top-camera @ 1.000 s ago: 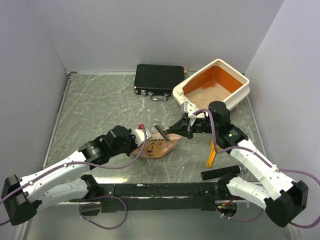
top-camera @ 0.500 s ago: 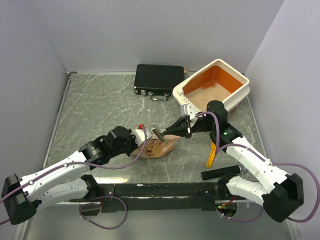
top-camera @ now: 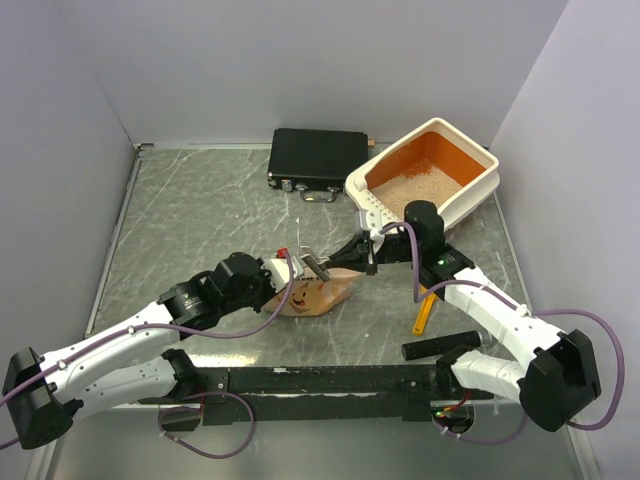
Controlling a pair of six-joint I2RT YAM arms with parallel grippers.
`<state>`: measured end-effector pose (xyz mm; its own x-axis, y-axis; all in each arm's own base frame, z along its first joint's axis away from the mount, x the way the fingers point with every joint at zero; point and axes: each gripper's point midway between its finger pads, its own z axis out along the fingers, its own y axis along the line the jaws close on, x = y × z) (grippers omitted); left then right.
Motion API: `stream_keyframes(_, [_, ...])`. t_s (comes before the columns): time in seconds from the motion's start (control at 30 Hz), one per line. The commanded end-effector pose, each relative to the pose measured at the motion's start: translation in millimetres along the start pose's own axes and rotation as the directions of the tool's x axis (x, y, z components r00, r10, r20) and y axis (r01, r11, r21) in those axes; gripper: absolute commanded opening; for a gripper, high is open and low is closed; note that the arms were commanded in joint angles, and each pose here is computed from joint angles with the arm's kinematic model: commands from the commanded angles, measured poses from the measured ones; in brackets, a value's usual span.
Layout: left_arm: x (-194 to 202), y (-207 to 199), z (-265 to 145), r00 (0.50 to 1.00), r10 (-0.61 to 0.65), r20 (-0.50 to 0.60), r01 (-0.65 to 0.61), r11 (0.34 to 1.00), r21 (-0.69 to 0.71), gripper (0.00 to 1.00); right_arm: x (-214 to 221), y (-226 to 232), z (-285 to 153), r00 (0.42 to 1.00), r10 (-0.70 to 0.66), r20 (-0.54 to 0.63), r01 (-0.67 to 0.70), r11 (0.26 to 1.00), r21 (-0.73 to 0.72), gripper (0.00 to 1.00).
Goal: Fill the litter box with clean litter
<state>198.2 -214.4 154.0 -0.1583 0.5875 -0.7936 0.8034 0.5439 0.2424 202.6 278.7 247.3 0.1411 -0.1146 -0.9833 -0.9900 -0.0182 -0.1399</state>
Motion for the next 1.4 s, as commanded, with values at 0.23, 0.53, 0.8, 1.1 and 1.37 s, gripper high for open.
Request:
stream_keyframes(0.23, [-27.4, 12.7, -5.9, 0.996, -0.04, 0.082, 0.045, 0.997, -0.062, 0.01, 25.4, -3.5, -10.7, 0.983, -0.014, -0.182, 0.021, 0.999, 0.034, 0.0])
stream_keyframes(0.53, [-33.4, 17.0, -10.5, 0.993, -0.062, 0.101, 0.07, 0.994, -0.08, 0.01, 17.7, -5.0, -5.4, 0.963, -0.062, -0.263, 0.073, 0.997, 0.031, 0.0])
stream_keyframes(0.8, [-35.9, 21.8, -12.2, 0.992, -0.076, 0.101, 0.086, 0.991, -0.106, 0.01, 36.8, -2.4, 8.7, 0.902, -0.068, -0.427, 0.07, 0.997, -0.011, 0.0])
stream_keyframes(1.1, [-38.4, 24.1, -14.0, 0.99, -0.08, 0.113, 0.093, 0.989, -0.117, 0.01, 61.4, -1.6, 19.0, 0.813, -0.092, -0.575, 0.083, 0.996, -0.041, 0.0])
stream_keyframes(1.37, [-37.8, 28.6, -16.0, 0.989, -0.089, 0.114, 0.105, 0.984, -0.142, 0.01, 70.1, -12.4, 18.8, 0.684, -0.127, -0.718, 0.14, 0.989, -0.041, 0.0])
